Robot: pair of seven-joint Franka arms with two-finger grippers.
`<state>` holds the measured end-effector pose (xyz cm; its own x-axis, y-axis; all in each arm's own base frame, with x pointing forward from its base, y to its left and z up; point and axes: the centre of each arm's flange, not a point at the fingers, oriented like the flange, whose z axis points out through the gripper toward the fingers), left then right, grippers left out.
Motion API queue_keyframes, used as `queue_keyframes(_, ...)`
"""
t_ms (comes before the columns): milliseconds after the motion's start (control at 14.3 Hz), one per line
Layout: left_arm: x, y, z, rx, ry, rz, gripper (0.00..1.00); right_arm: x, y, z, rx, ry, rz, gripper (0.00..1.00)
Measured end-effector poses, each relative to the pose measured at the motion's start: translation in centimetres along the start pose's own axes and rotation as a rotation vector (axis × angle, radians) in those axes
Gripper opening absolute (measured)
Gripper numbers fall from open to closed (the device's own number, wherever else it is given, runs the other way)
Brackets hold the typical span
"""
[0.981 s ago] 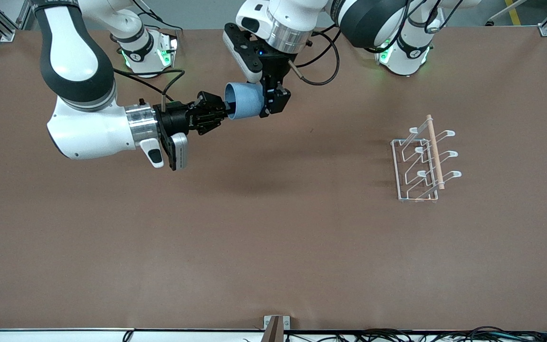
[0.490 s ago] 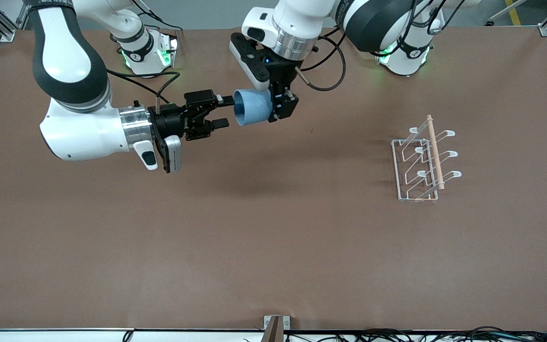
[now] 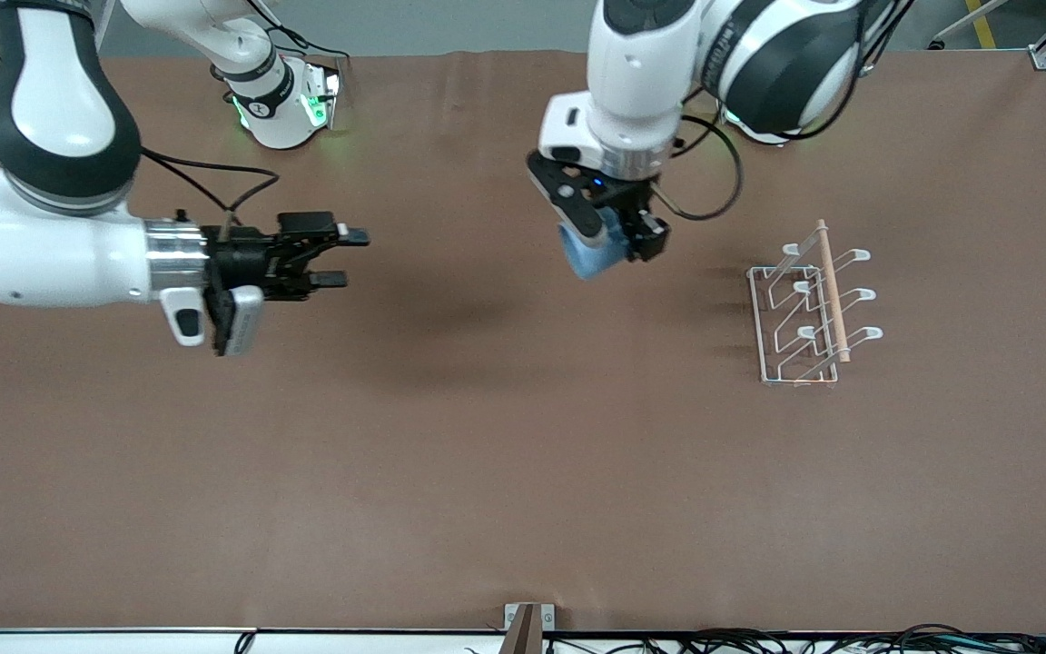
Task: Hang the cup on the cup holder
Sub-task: 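Carry the cup to the rack while the right gripper releases, withdraws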
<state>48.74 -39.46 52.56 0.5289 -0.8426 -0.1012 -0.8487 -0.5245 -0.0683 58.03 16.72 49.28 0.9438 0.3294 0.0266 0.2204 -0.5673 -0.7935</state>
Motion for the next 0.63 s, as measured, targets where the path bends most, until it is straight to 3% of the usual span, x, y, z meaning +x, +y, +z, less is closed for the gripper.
queue_keyframes(280,-3.7,-5.1,5.7,0.057,-0.301,0.034,0.79,-2.0,1.0,-6.1,-0.259,0.035,-0.029,1.0)
queue_keyframes(420,-5.1,-6.0,8.0,0.083,-0.416,0.044,0.79,-2.7,1.1,-8.1,-0.384,0.043,-0.048,1.0)
queue_keyframes(630,-7.3,-7.3,11.0,0.148,-0.574,0.078,0.79,-3.7,2.3,-10.6,-0.517,0.035,-0.043,1.0)
